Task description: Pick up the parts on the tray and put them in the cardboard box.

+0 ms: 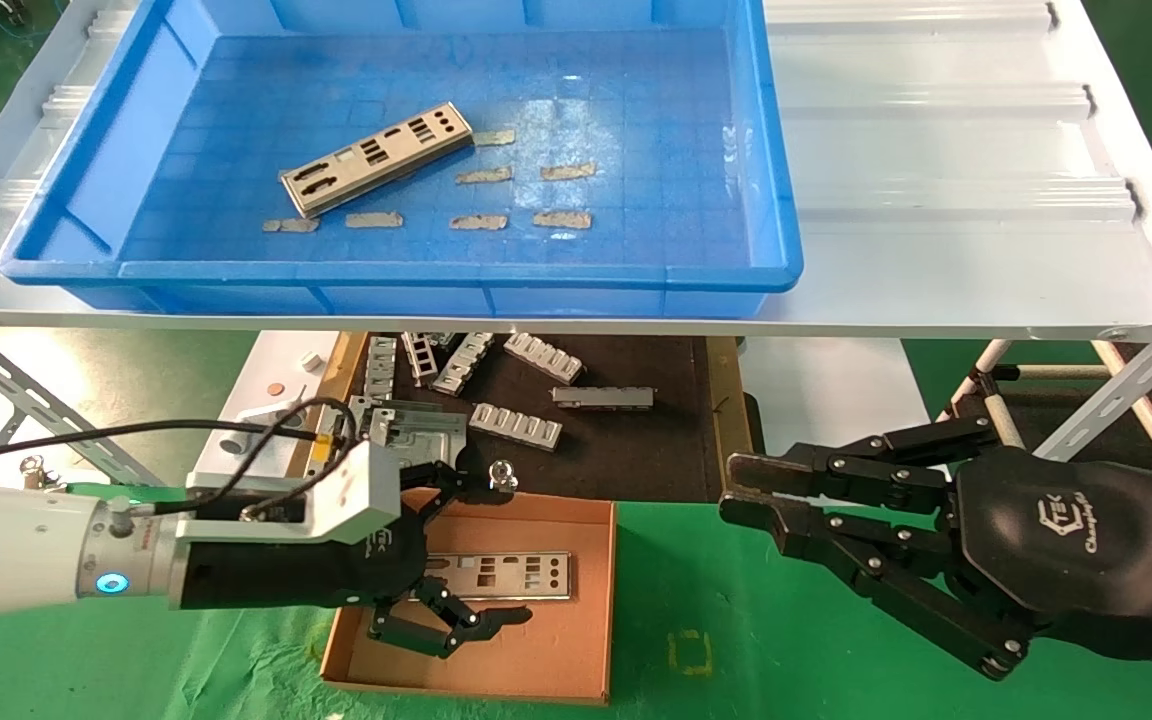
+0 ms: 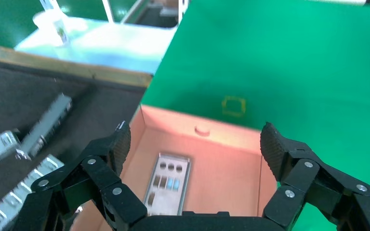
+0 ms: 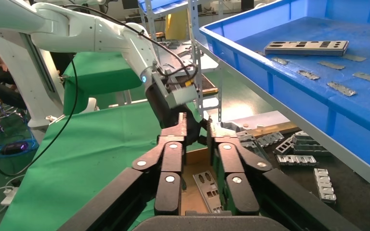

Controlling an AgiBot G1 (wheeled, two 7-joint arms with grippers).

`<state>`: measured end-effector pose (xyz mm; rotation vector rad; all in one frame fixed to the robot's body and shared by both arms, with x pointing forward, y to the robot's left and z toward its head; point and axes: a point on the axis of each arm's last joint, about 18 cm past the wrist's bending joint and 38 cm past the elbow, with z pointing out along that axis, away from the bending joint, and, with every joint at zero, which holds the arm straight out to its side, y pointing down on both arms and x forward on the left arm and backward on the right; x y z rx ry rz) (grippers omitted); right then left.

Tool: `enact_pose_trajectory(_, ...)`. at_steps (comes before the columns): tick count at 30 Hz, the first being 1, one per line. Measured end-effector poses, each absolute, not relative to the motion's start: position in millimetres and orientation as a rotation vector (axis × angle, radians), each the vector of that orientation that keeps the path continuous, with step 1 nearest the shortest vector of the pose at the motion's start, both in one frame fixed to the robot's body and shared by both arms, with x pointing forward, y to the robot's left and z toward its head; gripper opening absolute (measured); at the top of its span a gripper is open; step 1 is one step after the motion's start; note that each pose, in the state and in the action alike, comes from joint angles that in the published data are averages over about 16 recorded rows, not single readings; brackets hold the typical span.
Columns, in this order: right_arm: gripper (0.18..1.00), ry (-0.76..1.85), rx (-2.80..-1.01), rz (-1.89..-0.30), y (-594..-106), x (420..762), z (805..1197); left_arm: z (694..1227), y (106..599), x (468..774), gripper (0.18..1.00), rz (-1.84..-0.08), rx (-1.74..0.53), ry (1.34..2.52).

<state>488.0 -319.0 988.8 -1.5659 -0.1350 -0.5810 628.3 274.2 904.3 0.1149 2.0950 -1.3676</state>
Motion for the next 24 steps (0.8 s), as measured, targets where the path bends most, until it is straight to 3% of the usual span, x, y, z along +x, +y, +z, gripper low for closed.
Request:
enact_pose_trajectory(13,0.453,-0.135,-1.566,-0.581,-319,488,989,932,279,592,0.997,-1.550,0.125,2.017)
enact_pose_trajectory(24,0.717,-0.135,-1.566,-0.581,-319,488,989,955,285,557,1.001,-1.668,0.157,1.964)
